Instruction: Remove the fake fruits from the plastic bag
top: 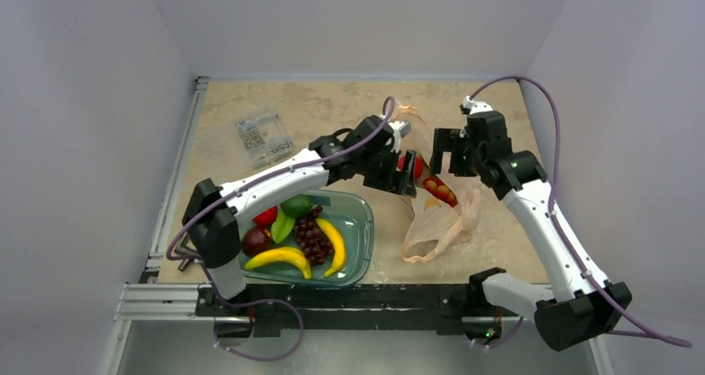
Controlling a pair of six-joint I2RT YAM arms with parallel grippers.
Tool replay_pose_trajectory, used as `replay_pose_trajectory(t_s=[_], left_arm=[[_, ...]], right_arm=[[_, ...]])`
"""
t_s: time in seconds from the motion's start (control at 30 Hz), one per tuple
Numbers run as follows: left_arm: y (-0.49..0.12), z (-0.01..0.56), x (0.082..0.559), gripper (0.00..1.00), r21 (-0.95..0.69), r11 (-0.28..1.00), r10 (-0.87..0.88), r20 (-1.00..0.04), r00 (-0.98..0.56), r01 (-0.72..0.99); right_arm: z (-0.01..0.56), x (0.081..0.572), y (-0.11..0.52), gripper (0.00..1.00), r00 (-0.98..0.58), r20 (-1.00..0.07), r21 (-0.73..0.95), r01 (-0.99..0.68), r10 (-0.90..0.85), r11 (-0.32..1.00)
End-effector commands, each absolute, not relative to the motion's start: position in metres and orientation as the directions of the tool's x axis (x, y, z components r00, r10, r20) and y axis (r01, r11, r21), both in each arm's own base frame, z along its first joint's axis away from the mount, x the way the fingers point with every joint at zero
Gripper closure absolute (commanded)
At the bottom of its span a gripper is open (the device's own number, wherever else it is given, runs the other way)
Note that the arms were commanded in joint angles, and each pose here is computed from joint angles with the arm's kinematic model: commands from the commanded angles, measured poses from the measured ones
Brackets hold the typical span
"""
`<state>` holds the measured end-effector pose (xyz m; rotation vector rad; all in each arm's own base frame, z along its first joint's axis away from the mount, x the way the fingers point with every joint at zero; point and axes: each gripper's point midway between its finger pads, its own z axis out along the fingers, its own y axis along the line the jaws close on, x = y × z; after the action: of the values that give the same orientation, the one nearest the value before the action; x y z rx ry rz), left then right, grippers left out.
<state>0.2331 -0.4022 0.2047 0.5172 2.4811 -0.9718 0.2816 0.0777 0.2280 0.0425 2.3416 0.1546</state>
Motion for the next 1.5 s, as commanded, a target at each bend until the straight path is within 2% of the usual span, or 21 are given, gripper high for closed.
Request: replay_pose_trajectory(t_s=[0.0, 0.23, 0.4, 0.53, 0.67, 0.77, 0.83, 0.97, 1.03, 1.07, 1.1, 1.13, 1.17, 1.2, 1.23, 1.27, 1.33, 1.47], left_arm=[[-0.431, 0.22, 0.246, 0.3, -0.599, 0.644, 0.094, -0.555, -0.827, 0.475], [-0.446, 0.211, 0.241, 0.58, -0.683, 0.591, -0.003, -0.534, -0.845, 0.429], [-0.452, 0.204, 0.233, 0.7, -0.698, 0.579, -0.003, -0.518, -0.855, 0.421], [-0.456, 0.191, 0.222, 0.87, -0.702, 0.576, 0.016, -0.501, -0.865, 0.418], [-0.454, 0.175, 0.212, 1.0, -0.69, 0.596, 0.031, -0.492, -0.87, 0.412], [-0.45, 0.165, 0.208, 1.0, -0.681, 0.612, 0.036, -0.485, -0.874, 0.403], [-0.447, 0.163, 0.205, 1.0, -0.675, 0.619, 0.03, -0.489, -0.872, 0.4], [-0.442, 0.157, 0.197, 1.0, -0.671, 0.623, 0.03, -0.492, -0.87, 0.402], [-0.438, 0.153, 0.191, 1.0, -0.669, 0.627, 0.03, -0.49, -0.871, 0.398], [-0.437, 0.154, 0.189, 1.0, -0.672, 0.623, 0.031, -0.489, -0.871, 0.4], [-0.437, 0.156, 0.187, 1.0, -0.675, 0.617, 0.035, -0.49, -0.871, 0.405], [-0.436, 0.159, 0.185, 0.98, -0.678, 0.609, 0.038, -0.492, -0.87, 0.411], [-0.436, 0.163, 0.184, 0.91, -0.682, 0.602, 0.037, -0.496, -0.867, 0.416], [-0.435, 0.169, 0.183, 0.79, -0.686, 0.594, 0.031, -0.502, -0.864, 0.42], [-0.435, 0.175, 0.183, 0.69, -0.694, 0.583, 0.021, -0.507, -0.862, 0.423], [-0.435, 0.182, 0.182, 0.6, -0.703, 0.57, 0.013, -0.51, -0.86, 0.426], [-0.436, 0.195, 0.181, 0.49, -0.72, 0.544, -0.005, -0.516, -0.857, 0.43], [-0.449, 0.215, 0.184, 0.36, -0.742, 0.511, -0.011, -0.51, -0.86, 0.433]], right_arm=[[0.226, 0.299, 0.077, 0.06, -0.651, -0.755, 0.115, -0.006, 0.084, 0.993], [0.222, 0.301, 0.093, 0.1, -0.601, -0.761, 0.281, 0.035, 0.245, 0.959], [0.21, 0.305, 0.08, 0.21, -0.572, -0.752, 0.292, 0.157, 0.327, 0.944], [0.223, 0.307, 0.069, 0.3, -0.492, -0.788, 0.309, 0.204, 0.37, 0.929], [0.234, 0.306, 0.054, 0.6, -0.432, -0.819, 0.291, 0.257, 0.379, 0.922], [0.242, 0.307, 0.044, 0.86, -0.402, -0.839, 0.264, 0.288, 0.367, 0.92], [0.251, 0.308, 0.035, 1.0, -0.381, -0.856, 0.232, 0.319, 0.349, 0.919], [0.279, 0.311, 0.015, 1.0, -0.333, -0.895, 0.161, 0.381, 0.297, 0.911], [0.295, 0.313, 0.022, 1.0, -0.34, -0.903, 0.152, 0.32, 0.263, 0.935], [0.294, 0.314, 0.037, 0.98, -0.385, -0.892, 0.154, 0.232, 0.236, 0.96], [0.289, 0.309, 0.047, 0.9, -0.442, -0.872, 0.148, 0.169, 0.209, 0.974], [0.281, 0.3, 0.055, 0.78, -0.505, -0.841, 0.151, 0.13, 0.197, 0.98], [0.276, 0.293, 0.061, 0.55, -0.54, -0.82, 0.165, 0.098, 0.192, 0.981], [0.269, 0.286, 0.07, 0.38, -0.576, -0.798, 0.182, 0.049, 0.177, 0.982], [0.262, 0.278, 0.077, 0.29, -0.611, -0.775, 0.198, 0.011, 0.163, 0.98], [0.255, 0.27, 0.077, 0.24, -0.639, -0.754, 0.196, 0.007, 0.156, 0.981], [0.243, 0.255, 0.074, 0.18, -0.672, -0.721, 0.201, 0.026, 0.166, 0.979], [0.211, 0.238, 0.082, 0.12, -0.756, -0.634, 0.226, 0.024, 0.166, 0.974]])
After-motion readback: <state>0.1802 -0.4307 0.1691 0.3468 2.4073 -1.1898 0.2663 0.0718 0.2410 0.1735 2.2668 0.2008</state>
